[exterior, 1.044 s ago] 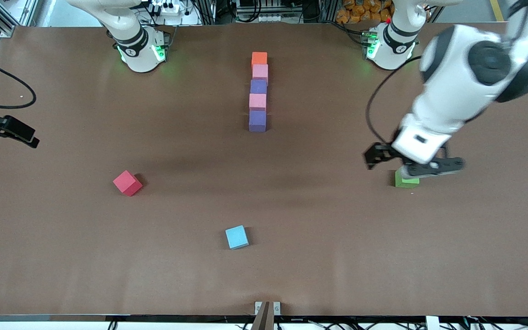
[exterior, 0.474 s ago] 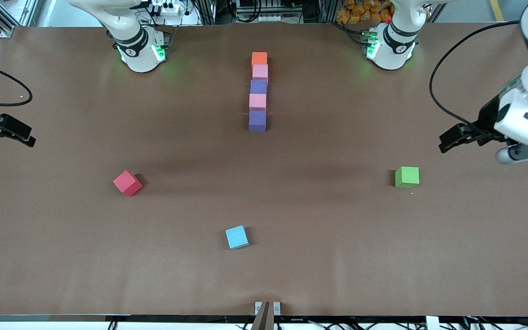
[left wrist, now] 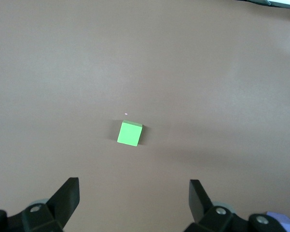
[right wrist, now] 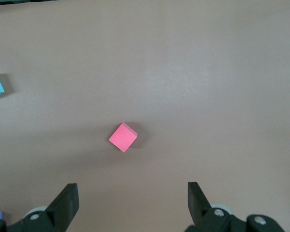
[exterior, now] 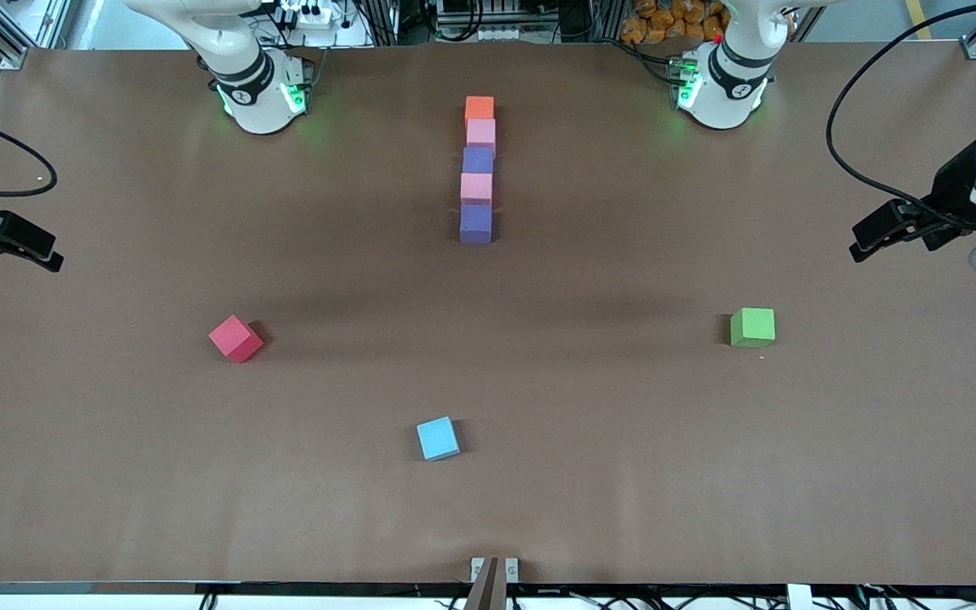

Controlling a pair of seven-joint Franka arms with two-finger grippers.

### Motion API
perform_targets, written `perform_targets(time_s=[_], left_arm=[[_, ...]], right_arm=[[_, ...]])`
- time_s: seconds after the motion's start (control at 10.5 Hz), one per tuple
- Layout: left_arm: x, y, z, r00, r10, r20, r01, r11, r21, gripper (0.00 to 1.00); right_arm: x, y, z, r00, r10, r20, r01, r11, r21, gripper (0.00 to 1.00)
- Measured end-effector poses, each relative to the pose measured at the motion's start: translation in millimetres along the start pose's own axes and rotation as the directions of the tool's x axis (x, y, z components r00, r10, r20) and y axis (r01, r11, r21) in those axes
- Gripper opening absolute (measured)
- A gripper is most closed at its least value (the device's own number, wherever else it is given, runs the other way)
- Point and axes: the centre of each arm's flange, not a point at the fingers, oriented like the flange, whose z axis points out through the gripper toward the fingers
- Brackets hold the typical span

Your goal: Arrange blocks into number 1

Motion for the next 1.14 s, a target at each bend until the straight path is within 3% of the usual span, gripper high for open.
perform_targets(time_s=[0.28, 0.66, 1.14], left_arm=[[-8.6, 12.7, -7.1, 0.997, 0.075, 0.001, -0.075, 0.997, 0.000, 1.00], [-20.7, 4.8, -10.7, 0.989, 0.130, 0.063, -0.132, 0.991, 0.023, 1.00], [-24.8, -1.2, -20.3, 0.988, 0.148, 0.050, -0.151, 0.987, 0.056, 1.00]], right_arm=[[0.0, -0.1, -0.1, 1.000, 0.000, 0.000, 0.000, 1.000, 0.003, 1.00], [0.0, 0.0, -0.2, 1.000, 0.000, 0.000, 0.000, 1.000, 0.003, 1.00], [0.1, 0.0, -0.1, 1.000, 0.000, 0.000, 0.000, 1.000, 0.004, 1.00]])
